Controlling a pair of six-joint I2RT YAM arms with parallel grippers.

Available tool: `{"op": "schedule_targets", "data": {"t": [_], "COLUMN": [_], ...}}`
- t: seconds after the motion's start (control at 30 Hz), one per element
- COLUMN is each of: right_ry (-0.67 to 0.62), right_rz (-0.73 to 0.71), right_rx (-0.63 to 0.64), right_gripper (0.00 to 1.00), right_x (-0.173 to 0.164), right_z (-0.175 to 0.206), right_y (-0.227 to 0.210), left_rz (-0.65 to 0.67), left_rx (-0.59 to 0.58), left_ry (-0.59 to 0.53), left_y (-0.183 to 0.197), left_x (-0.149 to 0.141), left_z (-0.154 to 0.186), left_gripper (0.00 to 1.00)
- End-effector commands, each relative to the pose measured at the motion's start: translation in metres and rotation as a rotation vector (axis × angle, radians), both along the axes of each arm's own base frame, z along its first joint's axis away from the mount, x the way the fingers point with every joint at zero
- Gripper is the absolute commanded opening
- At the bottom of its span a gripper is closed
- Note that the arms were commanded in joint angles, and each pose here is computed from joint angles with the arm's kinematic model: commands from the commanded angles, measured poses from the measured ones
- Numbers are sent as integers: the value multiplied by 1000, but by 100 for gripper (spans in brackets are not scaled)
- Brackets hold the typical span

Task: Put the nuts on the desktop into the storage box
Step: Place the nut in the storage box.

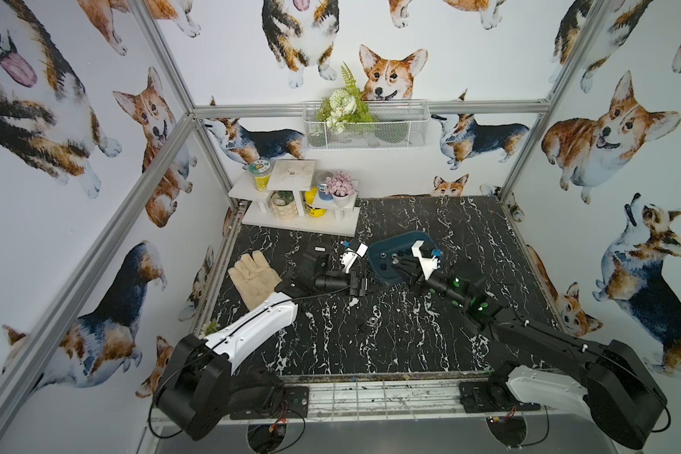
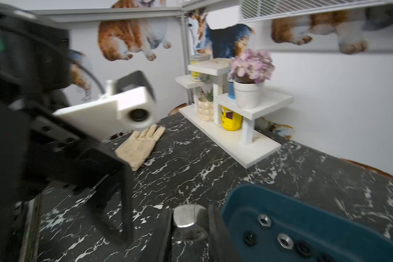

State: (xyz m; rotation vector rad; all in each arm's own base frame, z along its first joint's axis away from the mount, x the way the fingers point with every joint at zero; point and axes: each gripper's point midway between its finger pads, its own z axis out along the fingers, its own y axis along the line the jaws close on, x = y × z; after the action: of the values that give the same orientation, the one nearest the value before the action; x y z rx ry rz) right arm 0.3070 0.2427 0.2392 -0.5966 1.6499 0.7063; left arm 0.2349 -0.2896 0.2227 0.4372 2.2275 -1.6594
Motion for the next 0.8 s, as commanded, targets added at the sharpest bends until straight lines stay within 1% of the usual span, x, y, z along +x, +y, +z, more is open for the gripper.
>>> {"op": "schedule_targets", "data": {"t": [0.0,0.1,0.2,0.27,0.37,0.43,0.57,0.77], "right_ry": [285,411,507,568,620,647,694,761], "right_rz": [-146,-253,-333,-398,-465,-504,-541,-577], "right_rx": [-104,-226,-324,-390,-468,-502,-564,-659], "right_gripper": [7,7,7,7,7,7,8,12], "right_x": [20,39,55,65,78,86,97,101], "right_z": [-49,-75,-97,-111,-125,-131,-142,-163], "right_y": [-25,-43,-61,-74,-88,-96,-105,-113], "left_rz": [97,215,283,287,266,240,199,183], "left_rx": [170,342,483,556,647,676,682,714], "left_ry": [-85,-103,-111,-132,-174,-172,-146,-129], "left_y": [15,35,54,63,68,68,63,63], "left_x": [17,32,41,41,37,33,26,20], "left_z": [-22,-42,-59,-69,-82,-90,-104,-118], "left_gripper": [100,100,100,99,98,98,98,98]}}
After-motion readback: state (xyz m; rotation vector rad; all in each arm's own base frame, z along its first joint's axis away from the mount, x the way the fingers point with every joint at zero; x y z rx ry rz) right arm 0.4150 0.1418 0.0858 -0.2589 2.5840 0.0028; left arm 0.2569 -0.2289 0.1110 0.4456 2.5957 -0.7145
